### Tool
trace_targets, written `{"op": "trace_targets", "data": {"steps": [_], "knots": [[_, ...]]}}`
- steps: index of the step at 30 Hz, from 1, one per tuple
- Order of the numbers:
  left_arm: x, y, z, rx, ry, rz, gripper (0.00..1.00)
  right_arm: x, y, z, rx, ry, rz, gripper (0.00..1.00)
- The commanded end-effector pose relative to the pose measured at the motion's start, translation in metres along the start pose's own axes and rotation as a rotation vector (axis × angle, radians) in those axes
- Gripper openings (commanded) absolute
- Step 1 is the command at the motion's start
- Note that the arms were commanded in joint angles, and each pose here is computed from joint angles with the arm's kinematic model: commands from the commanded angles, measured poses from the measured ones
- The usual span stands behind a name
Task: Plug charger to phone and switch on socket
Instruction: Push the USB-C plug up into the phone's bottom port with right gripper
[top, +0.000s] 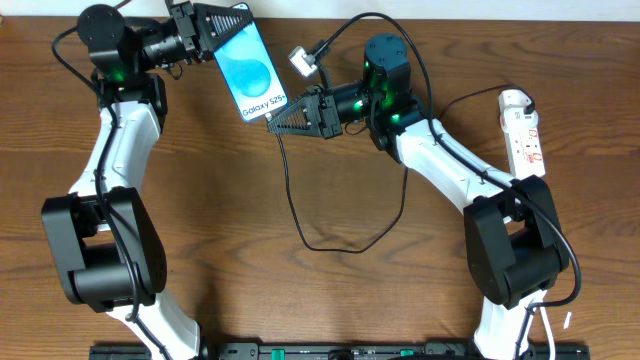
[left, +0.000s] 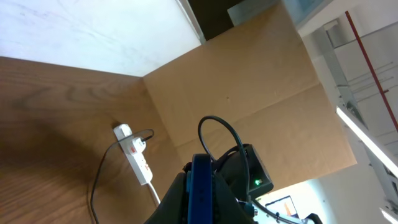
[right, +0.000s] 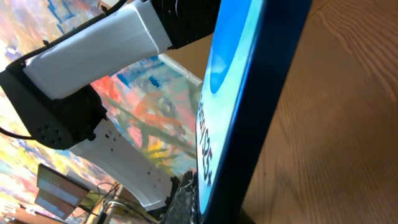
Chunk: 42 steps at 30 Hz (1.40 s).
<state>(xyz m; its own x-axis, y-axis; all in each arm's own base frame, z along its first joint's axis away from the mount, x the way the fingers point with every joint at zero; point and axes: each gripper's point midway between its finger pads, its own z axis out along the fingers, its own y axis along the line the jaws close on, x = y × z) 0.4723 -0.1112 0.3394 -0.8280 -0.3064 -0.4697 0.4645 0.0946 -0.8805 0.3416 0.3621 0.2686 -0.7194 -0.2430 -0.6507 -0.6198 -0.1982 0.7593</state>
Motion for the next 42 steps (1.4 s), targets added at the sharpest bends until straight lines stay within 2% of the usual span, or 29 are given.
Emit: {"op": "trace_targets", "data": {"steps": [1, 25, 42], "knots": [[0.024, -0.022, 0.005, 0.041, 0.145, 0.075, 0.07, -0.020, -0.005, -0.003, 0.065, -0.079, -0.039, 0.01], [0.027, -0.022, 0.005, 0.050, 0.163, 0.135, 0.07, -0.031, -0.017, -0.005, 0.128, -0.153, 0.048, 0.01], [0.027, -0.022, 0.005, 0.050, 0.163, 0.137, 0.07, -0.038, -0.016, -0.006, 0.135, -0.176, 0.007, 0.01]]}}
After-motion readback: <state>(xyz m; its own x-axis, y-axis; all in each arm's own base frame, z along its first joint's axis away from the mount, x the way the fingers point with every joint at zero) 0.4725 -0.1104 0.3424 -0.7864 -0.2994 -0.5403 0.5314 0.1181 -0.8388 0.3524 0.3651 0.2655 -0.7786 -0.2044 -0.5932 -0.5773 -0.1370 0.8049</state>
